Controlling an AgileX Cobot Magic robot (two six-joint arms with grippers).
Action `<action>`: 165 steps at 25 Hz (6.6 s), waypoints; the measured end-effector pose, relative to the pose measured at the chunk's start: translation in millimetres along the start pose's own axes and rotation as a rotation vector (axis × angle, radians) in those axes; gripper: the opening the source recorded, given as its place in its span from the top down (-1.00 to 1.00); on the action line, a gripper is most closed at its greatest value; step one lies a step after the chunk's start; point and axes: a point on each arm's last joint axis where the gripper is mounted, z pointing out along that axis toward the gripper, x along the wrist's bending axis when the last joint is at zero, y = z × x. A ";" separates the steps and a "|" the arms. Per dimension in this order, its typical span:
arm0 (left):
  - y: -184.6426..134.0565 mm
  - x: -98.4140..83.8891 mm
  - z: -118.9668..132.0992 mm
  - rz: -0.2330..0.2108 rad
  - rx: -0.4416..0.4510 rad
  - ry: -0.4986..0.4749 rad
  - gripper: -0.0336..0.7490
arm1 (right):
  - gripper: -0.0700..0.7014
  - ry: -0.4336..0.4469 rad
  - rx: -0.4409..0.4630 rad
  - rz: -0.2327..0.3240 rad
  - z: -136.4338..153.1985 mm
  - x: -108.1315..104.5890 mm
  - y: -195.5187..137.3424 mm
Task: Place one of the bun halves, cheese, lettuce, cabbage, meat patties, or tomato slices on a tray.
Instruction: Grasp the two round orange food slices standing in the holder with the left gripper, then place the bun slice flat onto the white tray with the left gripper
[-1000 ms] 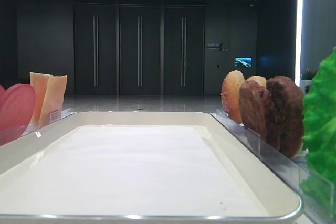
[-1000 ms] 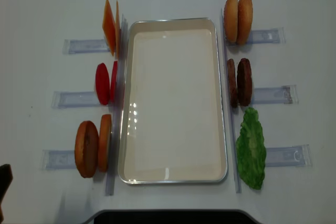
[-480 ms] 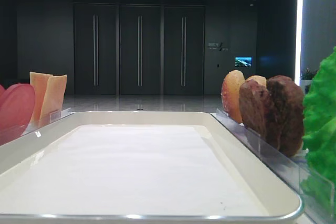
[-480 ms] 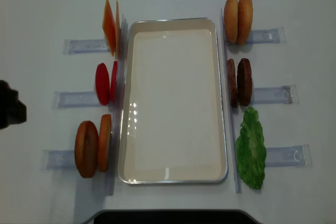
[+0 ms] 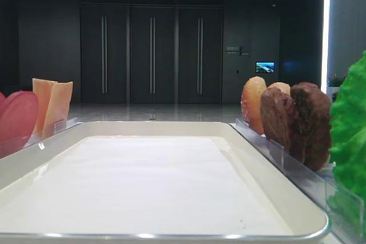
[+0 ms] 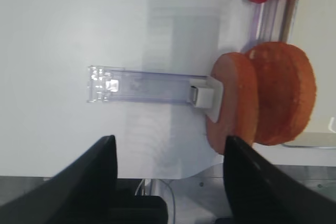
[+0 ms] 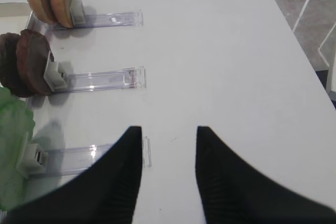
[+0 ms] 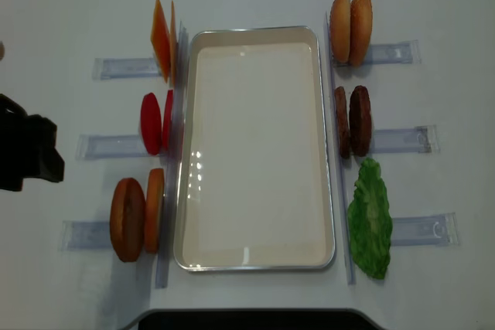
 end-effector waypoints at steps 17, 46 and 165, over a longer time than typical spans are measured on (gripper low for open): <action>-20.6 -92.8 3.1 0.149 -0.037 -0.116 -0.32 | 0.19 0.000 0.000 0.000 0.0 0.0 0.0; -17.0 -146.4 67.8 0.170 0.001 0.119 -0.43 | 0.19 0.000 0.000 0.000 0.0 0.0 0.0; 1.0 -114.6 127.3 0.016 0.008 -0.838 0.58 | 0.19 0.000 0.000 0.000 0.0 0.0 0.0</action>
